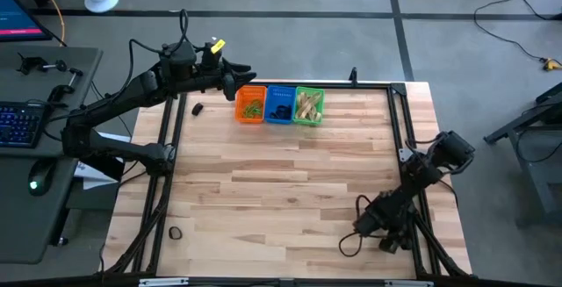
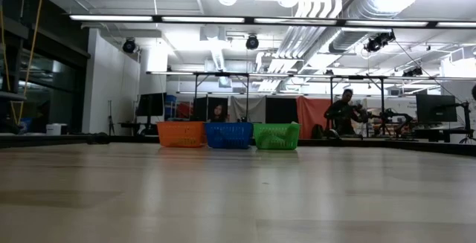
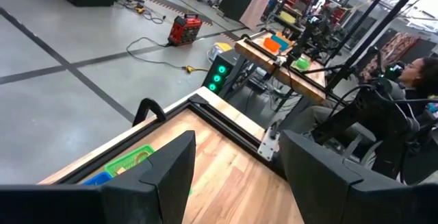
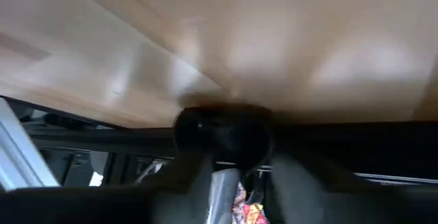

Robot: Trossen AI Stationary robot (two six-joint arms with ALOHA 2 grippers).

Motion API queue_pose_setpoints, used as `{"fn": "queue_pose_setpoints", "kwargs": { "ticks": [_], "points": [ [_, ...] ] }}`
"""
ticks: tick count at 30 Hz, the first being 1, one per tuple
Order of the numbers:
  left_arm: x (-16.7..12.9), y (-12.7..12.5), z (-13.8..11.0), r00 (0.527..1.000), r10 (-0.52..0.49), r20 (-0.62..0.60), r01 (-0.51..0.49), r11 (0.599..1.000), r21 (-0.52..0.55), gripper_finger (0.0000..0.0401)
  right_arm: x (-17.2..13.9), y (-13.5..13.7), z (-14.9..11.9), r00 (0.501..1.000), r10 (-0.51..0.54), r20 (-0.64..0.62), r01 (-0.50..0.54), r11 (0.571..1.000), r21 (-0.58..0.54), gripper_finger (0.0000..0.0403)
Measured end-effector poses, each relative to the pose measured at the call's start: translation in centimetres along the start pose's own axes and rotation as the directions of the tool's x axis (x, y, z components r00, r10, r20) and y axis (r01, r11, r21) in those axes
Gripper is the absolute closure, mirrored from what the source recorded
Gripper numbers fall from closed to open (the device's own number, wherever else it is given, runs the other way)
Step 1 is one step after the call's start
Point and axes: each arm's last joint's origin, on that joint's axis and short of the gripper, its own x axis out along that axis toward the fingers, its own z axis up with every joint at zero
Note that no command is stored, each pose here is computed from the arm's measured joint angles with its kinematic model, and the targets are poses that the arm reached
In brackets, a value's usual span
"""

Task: Sort rubber bands into baskets
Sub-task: Put the black rubber band into the blue bin

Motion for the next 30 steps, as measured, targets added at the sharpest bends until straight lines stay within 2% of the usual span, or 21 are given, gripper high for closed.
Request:
{"fn": "queue_pose_setpoints", "kwargs": {
  "ticks": [4,5,9,12,14,16,18,19,23,26,29,30],
  "points": [
    [0.0,0.0,0.0,1.0,0.0,0.001,0.0,1.0,0.012,0.0194,0.0,0.3,-0.2,1.0,-0.012,0.01,0.012,1.0,-0.005,0.0374],
    [0.0,0.0,0.0,1.0,-0.002,0.004,0.002,1.0,0.015,0.0194,-0.2,0.6,-0.2,1.0,-0.011,0.028,0.011,1.0,-0.019,0.0388],
    [-0.6,-0.5,0.8,0.996,-0.056,0.07,0.055,0.998,0.029,0.0194,-3.1,2.4,-0.9,0.991,0.031,0.133,-0.013,0.991,-0.135,0.039],
    [-1.6,-1.0,1.8,0.983,-0.107,0.152,0.097,0.993,0.068,0.0194,-6.7,3.2,-1.6,0.969,0.026,0.246,0.03,0.975,-0.221,0.0399],
    [-2.0,-1.2,2.2,0.974,-0.124,0.188,0.11,0.991,0.081,0.0194,-9.9,3.5,-1.7,0.935,0.026,0.354,0.079,0.957,-0.278,0.0397],
    [-2.1,-1.2,2.2,0.973,-0.125,0.193,0.111,0.99,0.083,0.0194,-13.4,3.3,-1.4,0.88,0.012,0.475,0.153,0.94,-0.305,0.0399],
    [-2.3,-1.2,2.1,0.976,-0.125,0.18,0.112,0.99,0.083,0.0194,-17.2,2.7,-0.7,0.802,0.022,0.597,0.208,0.927,-0.313,0.04],
    [-2.3,-1.2,2.0,0.978,-0.123,0.167,0.11,0.991,0.081,0.0194,-19.3,2.4,-0.2,0.748,0.044,0.662,0.224,0.923,-0.314,0.04],
    [-2.1,-0.9,1.1,0.992,-0.101,0.075,0.096,0.994,0.058,0.0194,-27.2,-0.5,1.8,0.48,0.099,0.872,0.241,0.94,-0.24,0.0401],
    [-2.1,-0.7,0.4,0.994,-0.109,-0.008,0.109,0.993,0.042,0.0194,-32.7,-3.5,3.3,0.254,0.103,0.962,0.199,0.967,-0.156,0.0402],
    [-2.1,-0.5,-0.1,0.991,-0.107,-0.074,0.11,0.994,0.029,0.0194,-37.3,-6.7,4.6,0.052,0.087,0.995,0.112,0.989,-0.093,0.0402],
    [-2.1,-0.5,-0.3,0.991,-0.102,-0.091,0.105,0.994,0.026,0.0194,-38.6,-7.7,5.1,0.0,0.081,0.997,0.082,0.993,-0.08,0.0402]
  ]
}}
